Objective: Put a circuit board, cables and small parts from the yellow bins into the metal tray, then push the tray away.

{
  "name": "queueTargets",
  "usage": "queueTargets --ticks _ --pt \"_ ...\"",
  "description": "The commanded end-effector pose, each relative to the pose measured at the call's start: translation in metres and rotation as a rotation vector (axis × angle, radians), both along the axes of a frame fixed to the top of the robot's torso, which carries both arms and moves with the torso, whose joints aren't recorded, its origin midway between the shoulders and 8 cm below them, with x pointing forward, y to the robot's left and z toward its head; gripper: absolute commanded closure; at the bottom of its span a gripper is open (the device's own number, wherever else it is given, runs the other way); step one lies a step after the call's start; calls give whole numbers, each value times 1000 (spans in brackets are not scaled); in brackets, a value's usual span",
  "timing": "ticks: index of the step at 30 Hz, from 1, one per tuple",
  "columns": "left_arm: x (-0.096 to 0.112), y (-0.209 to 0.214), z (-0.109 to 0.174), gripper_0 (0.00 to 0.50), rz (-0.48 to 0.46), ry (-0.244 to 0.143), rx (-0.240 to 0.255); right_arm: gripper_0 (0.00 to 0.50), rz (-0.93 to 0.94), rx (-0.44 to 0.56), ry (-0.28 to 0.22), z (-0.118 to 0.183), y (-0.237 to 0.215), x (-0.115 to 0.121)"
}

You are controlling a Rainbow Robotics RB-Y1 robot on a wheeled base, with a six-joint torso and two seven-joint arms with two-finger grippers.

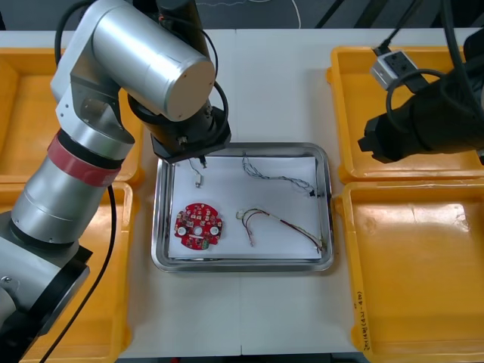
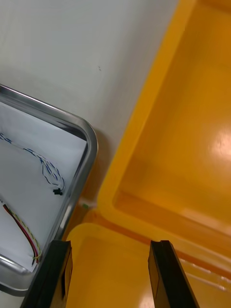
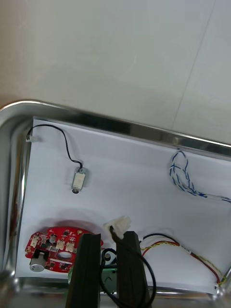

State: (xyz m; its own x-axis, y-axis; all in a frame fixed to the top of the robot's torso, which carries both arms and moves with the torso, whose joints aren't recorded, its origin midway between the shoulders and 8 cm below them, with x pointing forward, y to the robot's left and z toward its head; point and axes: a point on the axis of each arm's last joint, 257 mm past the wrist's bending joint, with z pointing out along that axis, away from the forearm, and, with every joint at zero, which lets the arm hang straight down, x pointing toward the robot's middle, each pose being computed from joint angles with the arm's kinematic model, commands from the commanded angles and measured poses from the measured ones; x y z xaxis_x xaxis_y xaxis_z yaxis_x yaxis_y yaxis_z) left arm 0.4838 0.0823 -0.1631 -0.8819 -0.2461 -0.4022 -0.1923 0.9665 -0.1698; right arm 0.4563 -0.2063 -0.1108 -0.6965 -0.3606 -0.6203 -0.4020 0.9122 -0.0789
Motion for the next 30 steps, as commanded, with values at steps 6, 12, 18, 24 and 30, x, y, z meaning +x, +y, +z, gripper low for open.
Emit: queueTargets --ticks 6,12,18,24,30 --pt "5 -41 -16 500 -89 -20 26 40 -252 108 111 -27 -70 -35" --pt "13 -54 -25 500 -123 -39 9 39 -328 88 156 -50 -91 -49" --pt "21 -58 -37 500 -144 -48 11 40 -383 57 170 -63 -108 -57" --pt "25 -53 -50 500 -154 -52 16 40 -406 51 182 -69 -114 -61" --pt "24 -44 -64 500 -156 -52 38 40 -422 51 185 -72 -116 -62"
